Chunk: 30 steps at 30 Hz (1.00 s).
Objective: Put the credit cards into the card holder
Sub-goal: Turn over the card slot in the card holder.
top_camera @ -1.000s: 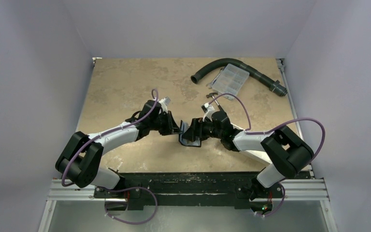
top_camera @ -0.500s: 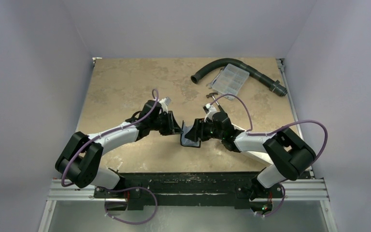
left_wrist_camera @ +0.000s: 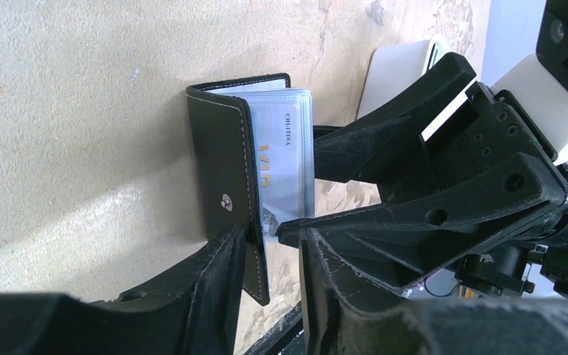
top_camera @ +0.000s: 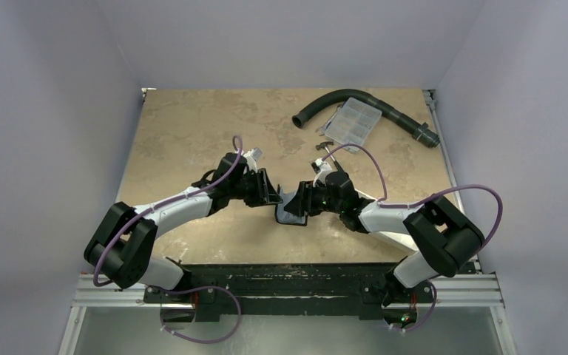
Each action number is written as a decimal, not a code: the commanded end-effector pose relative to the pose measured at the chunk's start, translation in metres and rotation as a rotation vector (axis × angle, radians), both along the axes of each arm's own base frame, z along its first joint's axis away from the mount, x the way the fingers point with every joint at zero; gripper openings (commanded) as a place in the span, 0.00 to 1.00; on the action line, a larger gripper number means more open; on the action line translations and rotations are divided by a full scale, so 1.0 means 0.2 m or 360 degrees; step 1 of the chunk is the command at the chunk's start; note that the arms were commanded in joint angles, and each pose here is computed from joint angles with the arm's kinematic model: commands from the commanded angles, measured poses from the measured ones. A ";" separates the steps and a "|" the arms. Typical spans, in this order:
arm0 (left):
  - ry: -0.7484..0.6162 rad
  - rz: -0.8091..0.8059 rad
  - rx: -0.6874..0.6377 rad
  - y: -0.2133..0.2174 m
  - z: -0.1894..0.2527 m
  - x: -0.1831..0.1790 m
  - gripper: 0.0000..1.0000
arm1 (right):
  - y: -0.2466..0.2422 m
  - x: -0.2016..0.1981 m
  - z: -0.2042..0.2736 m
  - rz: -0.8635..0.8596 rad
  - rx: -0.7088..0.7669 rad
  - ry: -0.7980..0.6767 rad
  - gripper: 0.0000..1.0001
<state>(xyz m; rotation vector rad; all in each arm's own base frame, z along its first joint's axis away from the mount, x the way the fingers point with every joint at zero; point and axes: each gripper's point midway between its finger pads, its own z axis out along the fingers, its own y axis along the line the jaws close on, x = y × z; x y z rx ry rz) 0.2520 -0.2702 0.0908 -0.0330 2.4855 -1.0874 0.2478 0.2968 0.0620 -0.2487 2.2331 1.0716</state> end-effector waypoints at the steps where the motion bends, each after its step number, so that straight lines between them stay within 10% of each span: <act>1: -0.0105 -0.0041 -0.0048 -0.04 0.08 0.04 0.37 | 0.04 0.03 0.07 0.0024 0.0057 -0.0070 0.58; 11: -0.0113 -0.0035 -0.0060 -0.05 0.09 0.04 0.27 | 0.05 0.01 0.13 0.0033 0.0124 -0.0098 0.76; 30: -0.0103 -0.0040 -0.0057 -0.05 0.08 0.04 0.27 | 0.10 0.01 0.12 0.0063 0.0122 -0.0088 0.79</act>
